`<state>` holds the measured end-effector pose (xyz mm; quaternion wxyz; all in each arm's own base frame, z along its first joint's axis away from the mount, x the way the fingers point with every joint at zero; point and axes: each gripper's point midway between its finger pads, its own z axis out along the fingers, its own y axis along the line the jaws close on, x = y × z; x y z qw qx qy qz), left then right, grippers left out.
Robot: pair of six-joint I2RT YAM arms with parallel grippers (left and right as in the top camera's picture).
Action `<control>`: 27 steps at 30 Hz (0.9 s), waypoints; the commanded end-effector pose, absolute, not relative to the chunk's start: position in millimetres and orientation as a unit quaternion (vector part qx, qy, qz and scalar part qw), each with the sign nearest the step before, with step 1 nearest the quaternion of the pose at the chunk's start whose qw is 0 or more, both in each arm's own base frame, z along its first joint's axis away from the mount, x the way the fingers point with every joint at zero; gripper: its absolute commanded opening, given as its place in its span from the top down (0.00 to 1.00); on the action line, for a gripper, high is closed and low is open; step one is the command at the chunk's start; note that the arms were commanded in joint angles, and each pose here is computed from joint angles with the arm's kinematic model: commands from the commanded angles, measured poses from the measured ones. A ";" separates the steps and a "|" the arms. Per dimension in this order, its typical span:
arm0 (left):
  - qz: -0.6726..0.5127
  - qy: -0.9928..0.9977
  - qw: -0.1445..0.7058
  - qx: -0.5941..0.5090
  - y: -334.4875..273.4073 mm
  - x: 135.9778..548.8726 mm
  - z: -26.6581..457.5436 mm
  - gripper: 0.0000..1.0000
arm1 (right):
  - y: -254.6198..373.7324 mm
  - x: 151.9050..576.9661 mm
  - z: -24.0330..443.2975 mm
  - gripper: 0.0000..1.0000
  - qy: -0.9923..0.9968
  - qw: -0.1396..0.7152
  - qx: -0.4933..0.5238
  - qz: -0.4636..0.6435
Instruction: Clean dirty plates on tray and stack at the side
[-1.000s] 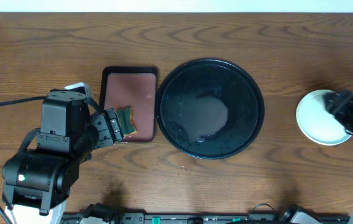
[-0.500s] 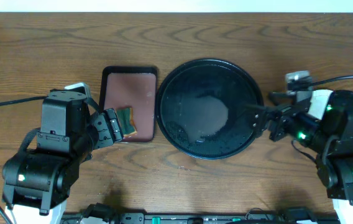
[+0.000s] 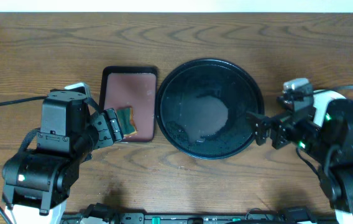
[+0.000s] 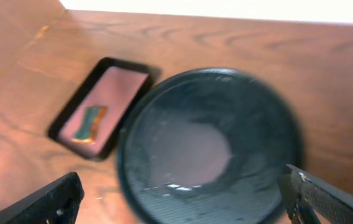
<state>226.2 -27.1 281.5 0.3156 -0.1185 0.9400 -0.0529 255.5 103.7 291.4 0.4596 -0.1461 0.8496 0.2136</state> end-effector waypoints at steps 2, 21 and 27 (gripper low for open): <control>-0.052 0.939 0.320 -0.118 -25.5 225.8 285.7 0.15 | 71.6 243.7 320.2 0.01 0.823 0.536 -0.151 0.109; -0.052 0.939 0.320 -0.118 -25.5 225.8 285.7 0.15 | 24.6 222.0 227.2 0.01 0.744 0.660 -0.101 0.015; -0.052 0.939 0.320 -0.118 -25.6 225.8 285.7 0.15 | 38.6 230.9 193.2 0.01 0.722 0.680 -0.124 0.032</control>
